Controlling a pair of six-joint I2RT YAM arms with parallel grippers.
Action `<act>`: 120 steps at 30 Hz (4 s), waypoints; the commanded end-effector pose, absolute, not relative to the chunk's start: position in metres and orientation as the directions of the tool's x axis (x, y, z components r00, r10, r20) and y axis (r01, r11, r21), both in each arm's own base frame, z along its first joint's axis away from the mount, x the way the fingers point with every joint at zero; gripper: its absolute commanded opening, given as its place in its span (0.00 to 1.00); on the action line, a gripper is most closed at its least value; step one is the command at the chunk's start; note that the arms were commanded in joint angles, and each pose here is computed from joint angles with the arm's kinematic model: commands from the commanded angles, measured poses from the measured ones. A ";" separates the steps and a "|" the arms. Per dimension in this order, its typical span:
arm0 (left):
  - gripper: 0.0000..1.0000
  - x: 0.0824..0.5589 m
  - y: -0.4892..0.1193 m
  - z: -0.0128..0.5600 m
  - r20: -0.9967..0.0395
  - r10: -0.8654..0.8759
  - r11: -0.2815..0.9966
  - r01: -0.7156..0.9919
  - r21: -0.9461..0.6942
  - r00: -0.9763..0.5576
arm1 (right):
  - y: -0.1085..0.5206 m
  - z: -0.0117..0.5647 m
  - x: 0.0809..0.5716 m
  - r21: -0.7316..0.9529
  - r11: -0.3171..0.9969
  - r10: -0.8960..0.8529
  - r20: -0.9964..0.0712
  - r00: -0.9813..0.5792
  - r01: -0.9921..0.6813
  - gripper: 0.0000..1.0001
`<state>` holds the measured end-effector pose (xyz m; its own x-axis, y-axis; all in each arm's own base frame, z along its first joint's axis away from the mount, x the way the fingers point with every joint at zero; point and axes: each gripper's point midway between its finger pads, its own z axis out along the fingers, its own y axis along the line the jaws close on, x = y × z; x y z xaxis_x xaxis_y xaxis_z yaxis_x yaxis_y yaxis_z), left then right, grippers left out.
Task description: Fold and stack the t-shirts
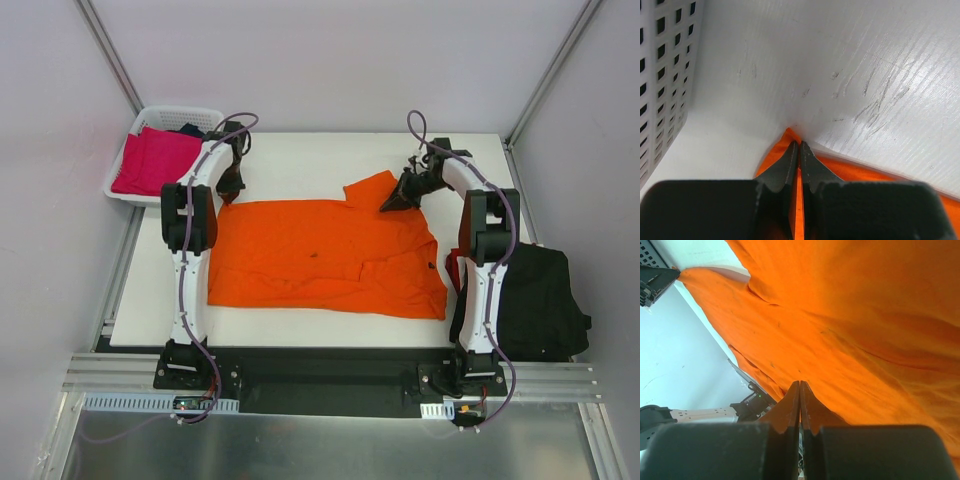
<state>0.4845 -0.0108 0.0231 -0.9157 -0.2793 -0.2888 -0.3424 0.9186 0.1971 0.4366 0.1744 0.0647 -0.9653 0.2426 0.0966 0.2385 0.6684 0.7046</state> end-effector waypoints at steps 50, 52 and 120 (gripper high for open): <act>0.00 0.451 -0.064 0.040 -0.240 -0.166 0.956 -0.215 0.199 -0.957 | 0.133 0.045 0.572 0.874 0.426 0.496 -0.010 -0.868 0.233 0.31; 0.00 0.451 -0.064 0.039 -0.236 -0.166 0.956 -0.214 0.198 -0.958 | 0.141 0.042 0.573 0.879 0.417 0.490 -0.002 -0.872 0.232 0.31; 0.00 0.456 -0.050 0.040 -0.232 -0.213 0.956 -0.251 0.149 -0.949 | 0.142 0.048 0.621 0.915 0.306 0.605 0.026 -0.796 0.262 0.01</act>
<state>0.4528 -0.0562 0.0210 -0.9582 -0.2003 -0.2044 -0.2332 0.9605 0.1517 0.6148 0.1445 0.0273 -0.7933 0.6077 0.0364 0.2907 0.3256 0.8997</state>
